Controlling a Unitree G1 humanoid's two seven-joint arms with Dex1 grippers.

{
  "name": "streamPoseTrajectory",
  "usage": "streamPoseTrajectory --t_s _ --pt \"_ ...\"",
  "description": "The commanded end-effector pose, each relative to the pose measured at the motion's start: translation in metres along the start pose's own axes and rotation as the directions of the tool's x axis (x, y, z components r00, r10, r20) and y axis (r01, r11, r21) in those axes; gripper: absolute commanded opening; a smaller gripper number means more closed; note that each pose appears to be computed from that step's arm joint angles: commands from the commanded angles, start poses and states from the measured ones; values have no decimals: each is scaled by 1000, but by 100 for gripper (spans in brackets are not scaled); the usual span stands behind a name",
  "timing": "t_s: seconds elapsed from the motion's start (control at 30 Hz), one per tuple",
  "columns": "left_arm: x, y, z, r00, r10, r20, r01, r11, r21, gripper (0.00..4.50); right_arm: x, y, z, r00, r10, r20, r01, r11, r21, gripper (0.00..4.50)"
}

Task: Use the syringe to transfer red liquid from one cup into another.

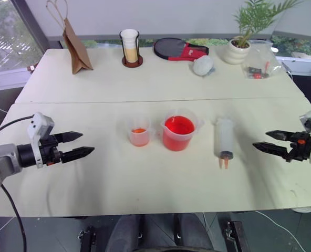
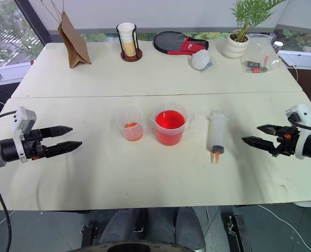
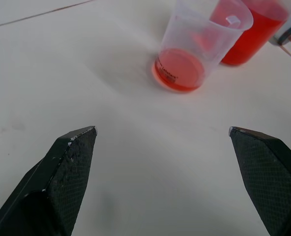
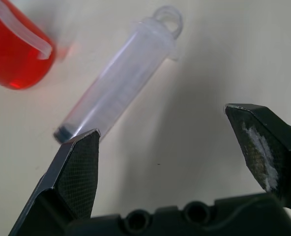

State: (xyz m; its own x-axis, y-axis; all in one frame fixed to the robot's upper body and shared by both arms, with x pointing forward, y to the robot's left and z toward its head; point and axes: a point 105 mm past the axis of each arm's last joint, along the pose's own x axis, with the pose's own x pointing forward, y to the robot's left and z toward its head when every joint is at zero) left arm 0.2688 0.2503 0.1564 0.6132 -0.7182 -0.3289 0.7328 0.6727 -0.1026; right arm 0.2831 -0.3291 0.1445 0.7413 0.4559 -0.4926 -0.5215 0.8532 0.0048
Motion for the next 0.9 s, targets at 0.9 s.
streamPoseTrajectory --t_s 0.9 --pt "26 -13 43 992 -74 101 60 989 132 448 10 -6 81 994 -108 -20 108 994 0 448"
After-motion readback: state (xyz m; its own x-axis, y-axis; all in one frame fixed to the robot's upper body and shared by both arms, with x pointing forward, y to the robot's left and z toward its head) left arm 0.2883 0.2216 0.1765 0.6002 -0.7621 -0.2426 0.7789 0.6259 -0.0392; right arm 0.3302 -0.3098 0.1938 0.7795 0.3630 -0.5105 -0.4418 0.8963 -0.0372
